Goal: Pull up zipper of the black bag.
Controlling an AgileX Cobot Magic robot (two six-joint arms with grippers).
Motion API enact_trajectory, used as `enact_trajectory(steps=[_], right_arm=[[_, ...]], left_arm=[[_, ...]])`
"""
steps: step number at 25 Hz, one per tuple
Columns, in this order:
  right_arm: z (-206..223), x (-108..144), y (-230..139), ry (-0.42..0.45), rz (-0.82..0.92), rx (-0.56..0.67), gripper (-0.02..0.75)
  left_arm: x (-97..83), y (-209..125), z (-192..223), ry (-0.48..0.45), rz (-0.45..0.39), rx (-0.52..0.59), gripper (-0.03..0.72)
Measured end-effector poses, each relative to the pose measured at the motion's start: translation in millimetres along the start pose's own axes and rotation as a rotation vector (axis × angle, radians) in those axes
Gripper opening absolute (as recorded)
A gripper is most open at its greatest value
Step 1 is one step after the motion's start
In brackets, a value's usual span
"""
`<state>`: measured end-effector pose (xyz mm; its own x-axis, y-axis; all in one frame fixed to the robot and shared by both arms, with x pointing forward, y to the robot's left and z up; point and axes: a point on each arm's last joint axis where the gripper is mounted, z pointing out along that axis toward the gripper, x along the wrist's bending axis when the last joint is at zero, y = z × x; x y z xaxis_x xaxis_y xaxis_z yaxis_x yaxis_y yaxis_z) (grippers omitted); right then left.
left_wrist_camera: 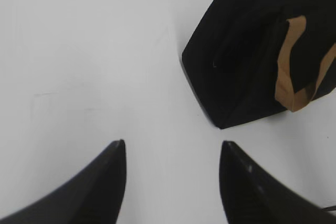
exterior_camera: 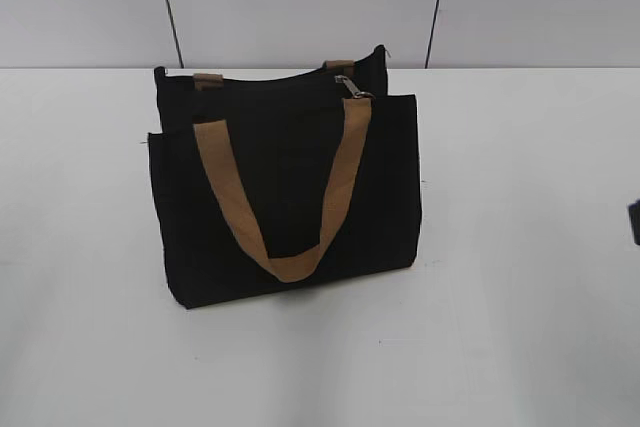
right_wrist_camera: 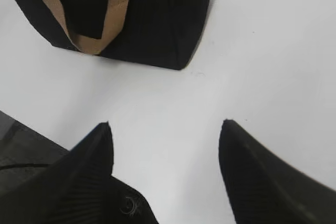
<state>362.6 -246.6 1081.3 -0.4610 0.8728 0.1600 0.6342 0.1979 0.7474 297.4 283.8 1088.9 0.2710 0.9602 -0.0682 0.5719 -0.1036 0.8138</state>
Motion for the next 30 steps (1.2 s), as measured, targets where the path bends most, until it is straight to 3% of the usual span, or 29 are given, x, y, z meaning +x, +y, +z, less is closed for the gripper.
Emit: enact_trajectory(steps=[9,17,22,30], right_arm=[[-56.9,14.8,-49.3,-0.117,-0.016,-0.086,0.486],[-92.1,20.5,-93.5,-0.239,-0.038,-0.137,0.486],[-85.2,16.1,-118.9,-0.282,0.003,-0.164,0.486],[-79.4,12.7,-120.0,-0.299,0.006,-0.204,0.483]], left_arm=[[9.5,-32.6,-34.9,-0.011,0.019,-0.08,0.427],[6.9,-53.4,-27.2,-0.063,0.051,-0.062,0.427],[5.0,-53.7,-26.5,-0.081,0.114,-0.067,0.427],[5.1,-53.4,-26.5,-0.081,0.119,-0.069,0.426]])
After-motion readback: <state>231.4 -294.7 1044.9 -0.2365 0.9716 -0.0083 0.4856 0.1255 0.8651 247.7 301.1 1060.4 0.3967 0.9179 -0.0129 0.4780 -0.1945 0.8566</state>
